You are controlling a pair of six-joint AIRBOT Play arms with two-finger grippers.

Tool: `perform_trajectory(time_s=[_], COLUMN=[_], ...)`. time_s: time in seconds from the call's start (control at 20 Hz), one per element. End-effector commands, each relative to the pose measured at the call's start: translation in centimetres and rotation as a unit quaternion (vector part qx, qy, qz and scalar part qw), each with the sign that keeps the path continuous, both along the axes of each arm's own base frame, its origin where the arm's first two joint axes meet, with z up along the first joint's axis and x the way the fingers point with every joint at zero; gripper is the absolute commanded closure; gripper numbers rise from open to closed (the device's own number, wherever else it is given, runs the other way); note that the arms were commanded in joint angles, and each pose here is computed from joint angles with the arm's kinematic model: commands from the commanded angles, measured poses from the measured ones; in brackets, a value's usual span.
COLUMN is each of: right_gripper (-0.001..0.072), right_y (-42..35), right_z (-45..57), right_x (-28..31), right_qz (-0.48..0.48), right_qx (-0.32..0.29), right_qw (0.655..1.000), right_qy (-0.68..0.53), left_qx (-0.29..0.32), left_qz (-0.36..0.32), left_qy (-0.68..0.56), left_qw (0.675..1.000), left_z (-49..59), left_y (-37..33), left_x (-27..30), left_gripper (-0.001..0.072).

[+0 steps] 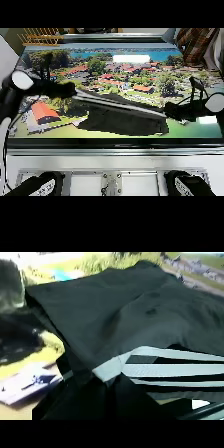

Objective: Fold the clothes and pants, and hang the long-sleeved shirts on hangers.

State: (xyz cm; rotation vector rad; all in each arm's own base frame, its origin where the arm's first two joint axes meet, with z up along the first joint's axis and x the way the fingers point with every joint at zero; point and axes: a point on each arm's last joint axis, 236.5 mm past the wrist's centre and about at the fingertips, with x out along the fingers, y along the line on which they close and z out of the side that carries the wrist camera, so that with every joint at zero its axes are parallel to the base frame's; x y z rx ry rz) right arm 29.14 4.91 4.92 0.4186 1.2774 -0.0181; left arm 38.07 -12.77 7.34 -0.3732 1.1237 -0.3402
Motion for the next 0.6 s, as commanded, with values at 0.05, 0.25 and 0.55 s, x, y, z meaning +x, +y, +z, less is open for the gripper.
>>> perform_trajectory(time_s=[0.05,0.25,0.55], right_gripper=[0.0695,0.0694,0.0652], right_y=[-0.6,-0.7,0.0], right_z=[-4.7,-8.2,-9.3], right_x=[-4.5,-5.4,-5.7], right_qz=[0.001,-0.011,-0.021], right_qx=[-0.014,-0.014,0.005], right_qw=[0.999,0.998,0.998], right_qy=[0.053,0.054,0.054], left_qx=[0.014,0.024,0.025], left_qz=[0.016,0.022,0.011], left_qy=[0.038,0.046,0.072], left_qw=[0.999,0.998,0.997], left_z=[-8.2,-12.4,-13.0], left_y=[-0.2,-0.5,-0.7], left_x=[-5.5,-7.3,-8.7], left_gripper=[0.0701,0.0701,0.0695])
